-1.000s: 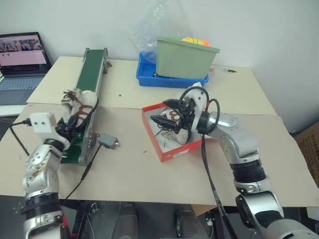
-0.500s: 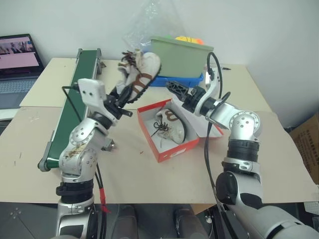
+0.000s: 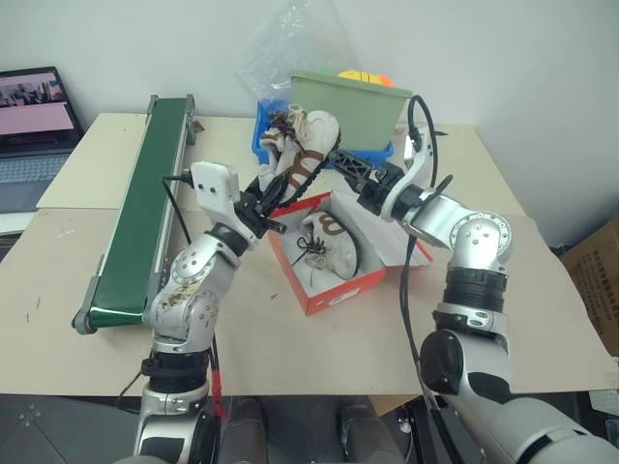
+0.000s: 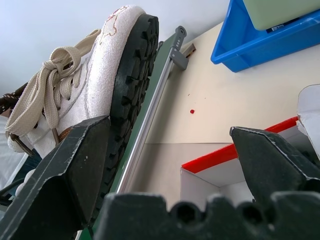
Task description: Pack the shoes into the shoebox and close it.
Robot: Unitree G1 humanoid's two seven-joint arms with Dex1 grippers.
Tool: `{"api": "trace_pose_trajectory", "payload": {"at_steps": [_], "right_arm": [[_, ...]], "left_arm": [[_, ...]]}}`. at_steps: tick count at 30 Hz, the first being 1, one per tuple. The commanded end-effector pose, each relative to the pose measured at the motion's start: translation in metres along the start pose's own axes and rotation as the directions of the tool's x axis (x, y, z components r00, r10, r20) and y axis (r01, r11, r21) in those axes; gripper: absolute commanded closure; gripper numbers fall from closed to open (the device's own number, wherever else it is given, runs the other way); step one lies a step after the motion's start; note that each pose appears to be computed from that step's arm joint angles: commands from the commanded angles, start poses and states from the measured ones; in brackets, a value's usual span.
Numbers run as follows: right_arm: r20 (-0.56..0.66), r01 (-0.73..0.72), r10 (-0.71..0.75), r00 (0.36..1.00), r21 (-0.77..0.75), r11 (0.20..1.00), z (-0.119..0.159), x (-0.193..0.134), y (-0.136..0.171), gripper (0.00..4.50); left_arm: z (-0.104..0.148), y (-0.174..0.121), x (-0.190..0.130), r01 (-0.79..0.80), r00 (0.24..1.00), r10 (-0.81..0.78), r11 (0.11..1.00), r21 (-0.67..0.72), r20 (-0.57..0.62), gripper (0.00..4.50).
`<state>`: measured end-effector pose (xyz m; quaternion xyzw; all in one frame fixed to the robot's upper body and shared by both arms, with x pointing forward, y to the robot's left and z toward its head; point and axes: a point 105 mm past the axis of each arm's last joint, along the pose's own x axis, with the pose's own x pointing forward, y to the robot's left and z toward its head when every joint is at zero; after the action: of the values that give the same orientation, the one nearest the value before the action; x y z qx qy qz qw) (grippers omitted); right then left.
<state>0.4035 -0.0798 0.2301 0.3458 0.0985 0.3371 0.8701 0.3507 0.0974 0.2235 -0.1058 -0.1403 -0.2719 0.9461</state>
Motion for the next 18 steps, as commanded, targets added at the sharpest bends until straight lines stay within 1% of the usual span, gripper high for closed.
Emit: {"api": "trace_pose_trajectory", "payload": {"at_steps": [1, 5, 8, 12, 16, 18], "right_arm": [[0.037, -0.062, 0.065, 0.997, -0.071, 0.996, 0.017, -0.003, 0.023, 0.00], [0.027, -0.085, 0.088, 0.996, -0.097, 0.992, 0.022, -0.006, 0.031, 0.00], [0.018, -0.107, 0.109, 0.994, -0.116, 0.988, 0.025, -0.008, 0.039, 0.00], [0.017, -0.111, 0.114, 0.993, -0.123, 0.986, 0.027, -0.008, 0.042, 0.00], [0.027, -0.100, 0.104, 0.994, -0.124, 0.987, 0.028, -0.005, 0.040, 0.00], [0.041, -0.085, 0.090, 0.995, -0.114, 0.990, 0.028, -0.002, 0.037, 0.00]], "left_arm": [[0.011, -0.013, 0.006, 0.084, 0.996, -0.085, 0.996, 0.036, 0.040, 3.44], [0.013, -0.004, 0.005, 0.076, 0.996, -0.078, 0.996, 0.056, 0.038, 3.44], [0.012, -0.004, 0.005, 0.082, 0.996, -0.084, 0.994, 0.068, 0.033, 3.44], [0.012, -0.005, 0.007, 0.085, 0.995, -0.088, 0.995, 0.061, 0.040, 3.44], [0.010, -0.019, 0.011, 0.109, 0.993, -0.110, 0.994, 0.026, 0.049, 3.44], [0.006, -0.032, 0.010, 0.138, 0.989, -0.138, 0.990, 0.008, 0.043, 3.44]]}}
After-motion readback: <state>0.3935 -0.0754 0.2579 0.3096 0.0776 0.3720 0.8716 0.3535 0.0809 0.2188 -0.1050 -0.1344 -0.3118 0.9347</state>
